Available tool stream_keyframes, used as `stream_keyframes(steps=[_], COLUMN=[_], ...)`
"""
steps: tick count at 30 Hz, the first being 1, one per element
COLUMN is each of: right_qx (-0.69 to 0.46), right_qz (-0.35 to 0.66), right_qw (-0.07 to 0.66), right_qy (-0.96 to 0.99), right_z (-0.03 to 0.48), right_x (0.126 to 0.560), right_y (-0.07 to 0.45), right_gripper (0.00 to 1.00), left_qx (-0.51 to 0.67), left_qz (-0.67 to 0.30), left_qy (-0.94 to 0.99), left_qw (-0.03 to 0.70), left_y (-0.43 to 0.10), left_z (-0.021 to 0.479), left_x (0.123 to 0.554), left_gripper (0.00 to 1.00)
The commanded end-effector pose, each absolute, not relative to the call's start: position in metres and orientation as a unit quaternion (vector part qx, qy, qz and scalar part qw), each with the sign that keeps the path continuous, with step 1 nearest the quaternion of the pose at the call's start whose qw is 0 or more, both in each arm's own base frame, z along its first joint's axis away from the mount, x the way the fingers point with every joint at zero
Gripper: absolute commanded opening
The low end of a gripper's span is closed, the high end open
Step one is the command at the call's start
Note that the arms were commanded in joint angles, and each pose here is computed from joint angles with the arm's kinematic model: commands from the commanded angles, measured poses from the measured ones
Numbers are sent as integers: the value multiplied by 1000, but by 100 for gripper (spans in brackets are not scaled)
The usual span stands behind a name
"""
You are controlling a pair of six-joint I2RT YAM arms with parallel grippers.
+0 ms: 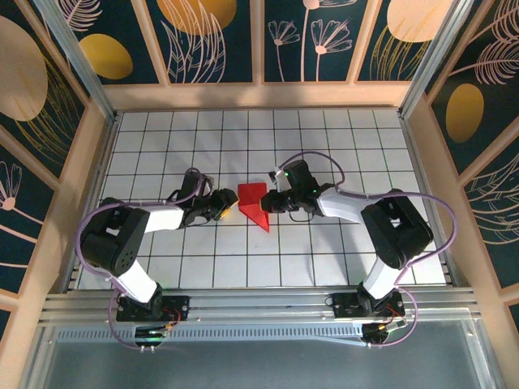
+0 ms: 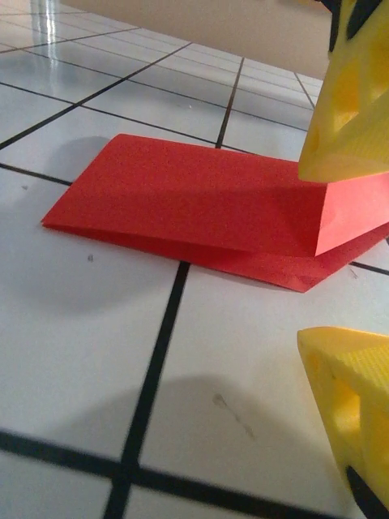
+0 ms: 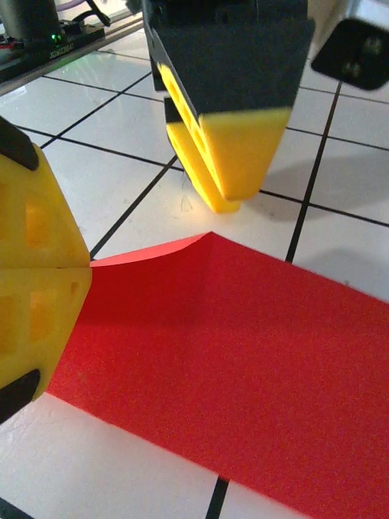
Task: Fold a paper plane with a square sheet of paper (fold left side to right side)
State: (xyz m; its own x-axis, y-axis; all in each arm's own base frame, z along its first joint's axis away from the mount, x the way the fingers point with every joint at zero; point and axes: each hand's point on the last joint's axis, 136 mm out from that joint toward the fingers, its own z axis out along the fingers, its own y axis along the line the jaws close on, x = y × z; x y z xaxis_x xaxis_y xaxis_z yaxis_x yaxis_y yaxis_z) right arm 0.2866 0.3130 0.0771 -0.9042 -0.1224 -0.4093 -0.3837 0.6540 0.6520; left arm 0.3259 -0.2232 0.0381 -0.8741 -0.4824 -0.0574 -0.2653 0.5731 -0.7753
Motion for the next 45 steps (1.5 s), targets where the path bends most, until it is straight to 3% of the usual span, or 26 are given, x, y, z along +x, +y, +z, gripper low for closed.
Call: stream_keyframes(steps=[1,34,38,42,45], right_qx=[-134,-120,-117,-109,-102], right_qz=[388,404,404,398,381], right_qw=[177,205,205,208,211], right_qy=[895,884,884,887,894], right_z=[80,92,91,89,87], right_x=[286,288,288,288,290], right_y=[306,296,294,287,279], right_gripper=[0,0,0,0,11], left_qx=[-183,-161,-160,-163,-165], left_qz=[-445,-445,-443,-439,-435], left_qy=[866,877,878,879,880], left_qw=[138,81,81,89,95], left_y=[-237,-271,-273,-272,-271], left_z=[54,24,22,24,27], left_x=[340,350,351,353,355], left_gripper=[50,47,39,21,9])
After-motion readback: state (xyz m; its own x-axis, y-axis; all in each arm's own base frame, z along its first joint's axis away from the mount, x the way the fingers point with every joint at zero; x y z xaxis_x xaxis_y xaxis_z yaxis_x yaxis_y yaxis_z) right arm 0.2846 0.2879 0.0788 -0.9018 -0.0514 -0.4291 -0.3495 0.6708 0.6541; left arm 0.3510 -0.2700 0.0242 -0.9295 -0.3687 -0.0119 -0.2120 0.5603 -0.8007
